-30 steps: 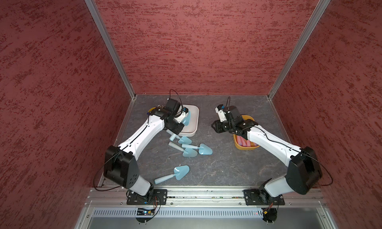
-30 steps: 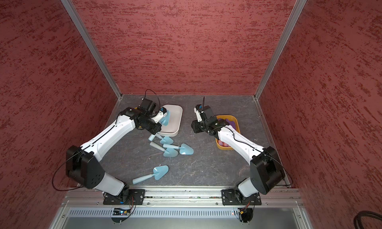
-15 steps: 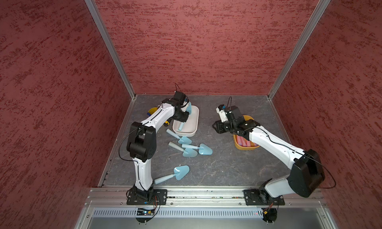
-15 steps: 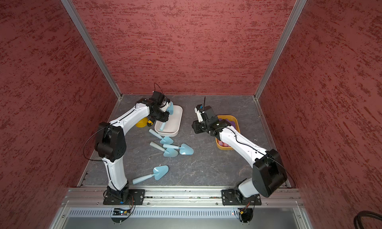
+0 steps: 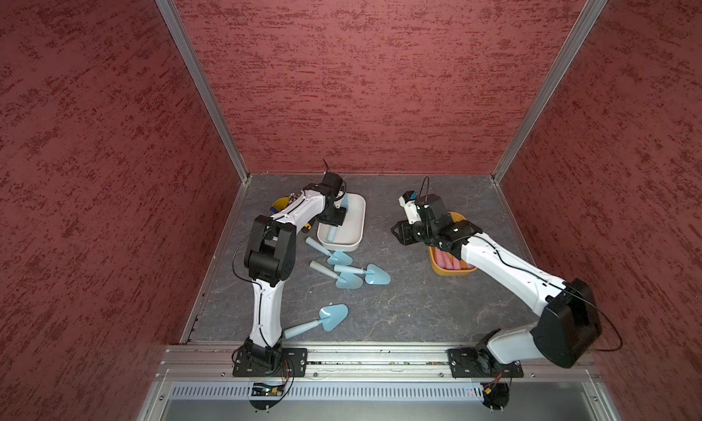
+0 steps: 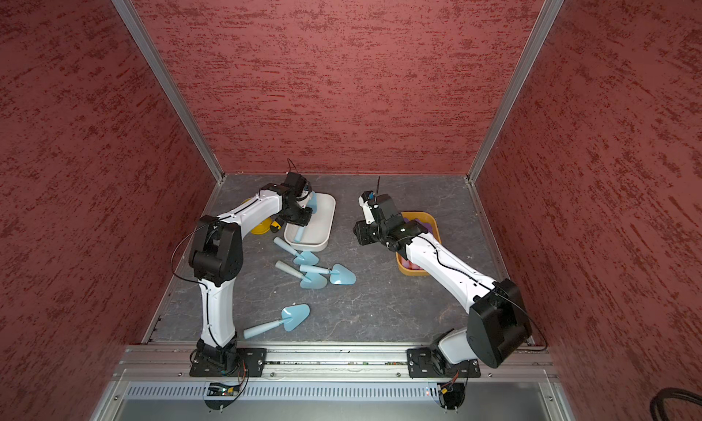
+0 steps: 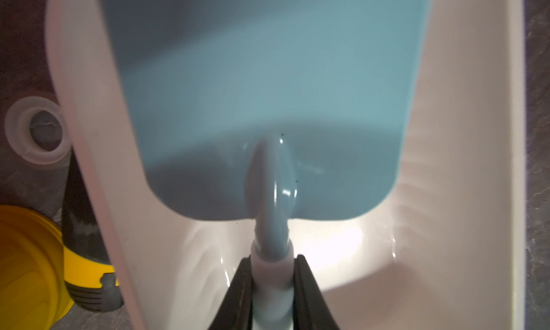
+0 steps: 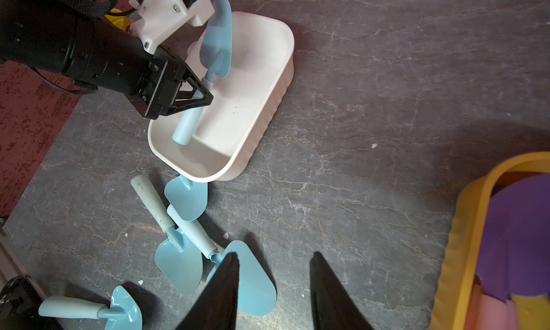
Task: Sort the small shovels by color and place them into the storage box
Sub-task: Place the shovel in the storage box.
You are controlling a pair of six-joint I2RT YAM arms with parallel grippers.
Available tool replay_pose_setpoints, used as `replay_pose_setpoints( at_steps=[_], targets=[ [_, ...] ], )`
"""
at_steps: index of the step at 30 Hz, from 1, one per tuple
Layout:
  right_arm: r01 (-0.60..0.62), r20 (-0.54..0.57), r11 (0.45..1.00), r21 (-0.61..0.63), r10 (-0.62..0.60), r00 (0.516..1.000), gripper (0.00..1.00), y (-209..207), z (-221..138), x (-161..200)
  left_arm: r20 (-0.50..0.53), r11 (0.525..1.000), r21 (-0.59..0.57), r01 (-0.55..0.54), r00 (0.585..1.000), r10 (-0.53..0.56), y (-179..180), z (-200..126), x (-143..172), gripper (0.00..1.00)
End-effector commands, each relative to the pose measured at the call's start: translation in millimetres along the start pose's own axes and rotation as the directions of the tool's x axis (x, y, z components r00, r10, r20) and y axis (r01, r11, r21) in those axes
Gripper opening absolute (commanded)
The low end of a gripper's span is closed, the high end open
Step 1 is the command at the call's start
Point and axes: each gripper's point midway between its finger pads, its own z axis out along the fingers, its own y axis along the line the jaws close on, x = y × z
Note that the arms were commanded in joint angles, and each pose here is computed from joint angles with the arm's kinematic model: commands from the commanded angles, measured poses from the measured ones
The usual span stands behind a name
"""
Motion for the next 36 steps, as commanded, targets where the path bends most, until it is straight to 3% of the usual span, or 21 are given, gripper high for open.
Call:
replay_pose_setpoints(
  at_steps=[1, 11, 17, 36],
  targets=[
    [0.015, -0.015, 1.0, 0.017, -0.015, 1.0, 0.42, -3, 5, 6, -0.014, 1.0, -0.028, 0.007, 1.0, -0.007, 7, 14, 2, 0.01],
    [0.032, -0.024, 0.999, 0.034, -0.031, 0.999, 0.42, -6, 4, 8, -0.034, 0.997, -0.072, 0.037, 0.999, -0.039, 17, 35, 8, 0.04],
    [0.032, -0.033, 0.999, 0.038, -0.031, 0.999, 0.42, -7, 6, 12, -0.023, 0.994, -0.103, 0.039, 0.999, -0.042, 23, 39, 7, 0.17],
    [0.041, -0.037, 0.998, 0.038, -0.04, 0.999, 0.42, -8, 6, 13, -0.016, 0.988, -0.135, 0.081, 0.996, -0.084, 28, 48, 8, 0.29]
  ],
)
